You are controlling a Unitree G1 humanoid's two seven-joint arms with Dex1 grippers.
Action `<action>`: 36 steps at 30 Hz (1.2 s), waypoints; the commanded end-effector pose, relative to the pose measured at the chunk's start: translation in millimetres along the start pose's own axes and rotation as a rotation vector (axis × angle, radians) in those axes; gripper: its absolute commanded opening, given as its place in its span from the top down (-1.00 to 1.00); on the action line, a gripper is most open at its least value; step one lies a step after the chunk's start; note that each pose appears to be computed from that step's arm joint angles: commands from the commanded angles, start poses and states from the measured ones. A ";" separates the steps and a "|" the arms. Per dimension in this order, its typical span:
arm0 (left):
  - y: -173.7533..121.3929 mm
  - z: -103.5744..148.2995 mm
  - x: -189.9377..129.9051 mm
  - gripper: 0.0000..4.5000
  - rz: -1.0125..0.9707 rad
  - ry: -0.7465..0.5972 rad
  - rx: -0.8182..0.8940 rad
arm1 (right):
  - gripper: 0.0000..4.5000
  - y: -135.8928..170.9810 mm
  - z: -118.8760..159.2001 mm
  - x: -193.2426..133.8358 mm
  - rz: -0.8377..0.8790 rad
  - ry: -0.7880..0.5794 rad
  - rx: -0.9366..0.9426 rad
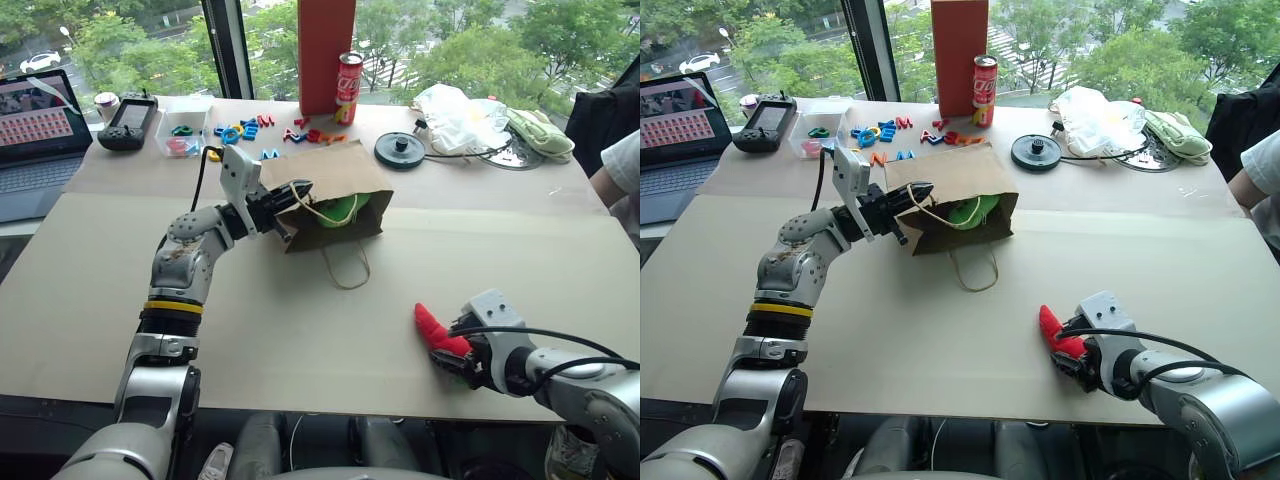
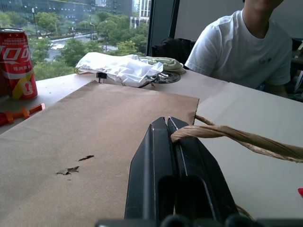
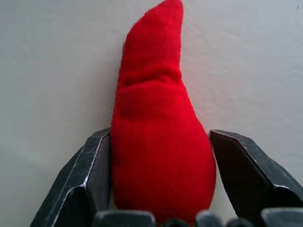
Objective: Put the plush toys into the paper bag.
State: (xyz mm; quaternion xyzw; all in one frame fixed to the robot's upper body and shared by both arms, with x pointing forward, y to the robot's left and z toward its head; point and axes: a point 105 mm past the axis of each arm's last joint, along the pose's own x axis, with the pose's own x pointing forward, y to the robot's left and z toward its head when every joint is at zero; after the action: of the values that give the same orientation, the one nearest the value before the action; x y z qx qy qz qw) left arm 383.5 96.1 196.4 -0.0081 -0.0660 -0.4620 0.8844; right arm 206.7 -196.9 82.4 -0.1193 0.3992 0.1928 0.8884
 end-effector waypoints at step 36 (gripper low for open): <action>-1.9 33.6 14.0 1.00 -0.019 -0.075 0.017 | 0.91 45.4 139.8 26.8 0.137 -0.406 -0.021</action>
State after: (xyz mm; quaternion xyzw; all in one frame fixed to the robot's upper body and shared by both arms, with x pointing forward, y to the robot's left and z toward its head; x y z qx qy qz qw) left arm 391.1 91.5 209.4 -0.0187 -0.0689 -0.4573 0.8864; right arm 289.1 -105.4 138.4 -0.0513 0.2520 0.2721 0.9273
